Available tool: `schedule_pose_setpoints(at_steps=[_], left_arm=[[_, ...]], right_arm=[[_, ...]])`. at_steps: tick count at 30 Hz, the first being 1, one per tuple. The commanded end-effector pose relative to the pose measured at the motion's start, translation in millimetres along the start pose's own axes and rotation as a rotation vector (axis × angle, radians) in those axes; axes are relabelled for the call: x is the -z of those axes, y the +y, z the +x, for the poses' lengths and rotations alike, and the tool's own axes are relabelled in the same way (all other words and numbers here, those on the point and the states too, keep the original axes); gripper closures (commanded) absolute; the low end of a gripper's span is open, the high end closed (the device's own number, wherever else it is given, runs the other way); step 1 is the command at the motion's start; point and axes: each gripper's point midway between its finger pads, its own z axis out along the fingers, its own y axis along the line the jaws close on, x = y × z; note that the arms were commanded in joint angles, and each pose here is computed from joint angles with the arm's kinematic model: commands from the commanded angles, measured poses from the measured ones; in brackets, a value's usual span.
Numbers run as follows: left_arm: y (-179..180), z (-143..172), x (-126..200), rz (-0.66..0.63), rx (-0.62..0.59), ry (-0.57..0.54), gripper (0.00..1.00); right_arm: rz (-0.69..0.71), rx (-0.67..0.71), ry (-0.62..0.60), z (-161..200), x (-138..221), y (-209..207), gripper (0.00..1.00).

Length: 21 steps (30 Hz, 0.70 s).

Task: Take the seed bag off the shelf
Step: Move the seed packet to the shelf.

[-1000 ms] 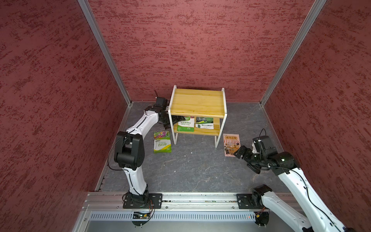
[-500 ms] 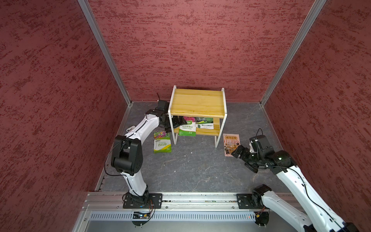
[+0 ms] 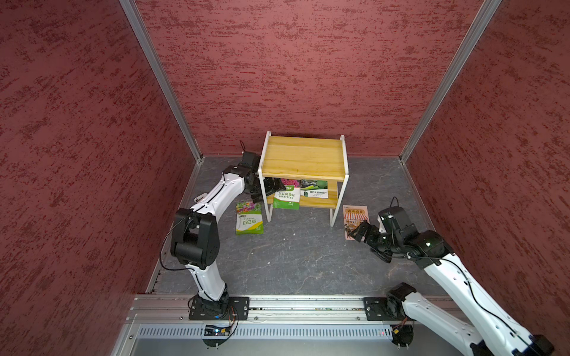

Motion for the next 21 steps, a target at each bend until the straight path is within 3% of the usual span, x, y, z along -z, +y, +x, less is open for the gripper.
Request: schedule_pose_setpoints(at_steps=[1,11,15,21], left_arm=[[-4,0,8,-0.014,0.003,0.005,0.0],[-12,-19,38,0.074,0.049,-0.052,0.0],[1,-23,54,0.059,0.069,-0.065,0.0],[29,-18,85,0.036,0.121,-0.106,0.0]], right_arm=[[-0.067,0.018,-0.055,-11,8,23,0.02],[-0.184,0.124,-0.045,0,-5,77,0.02],[-0.309,0.183,-0.027,12,-20,117,0.02],[-0.368,0.271,-0.007,34,-49,166,0.02]])
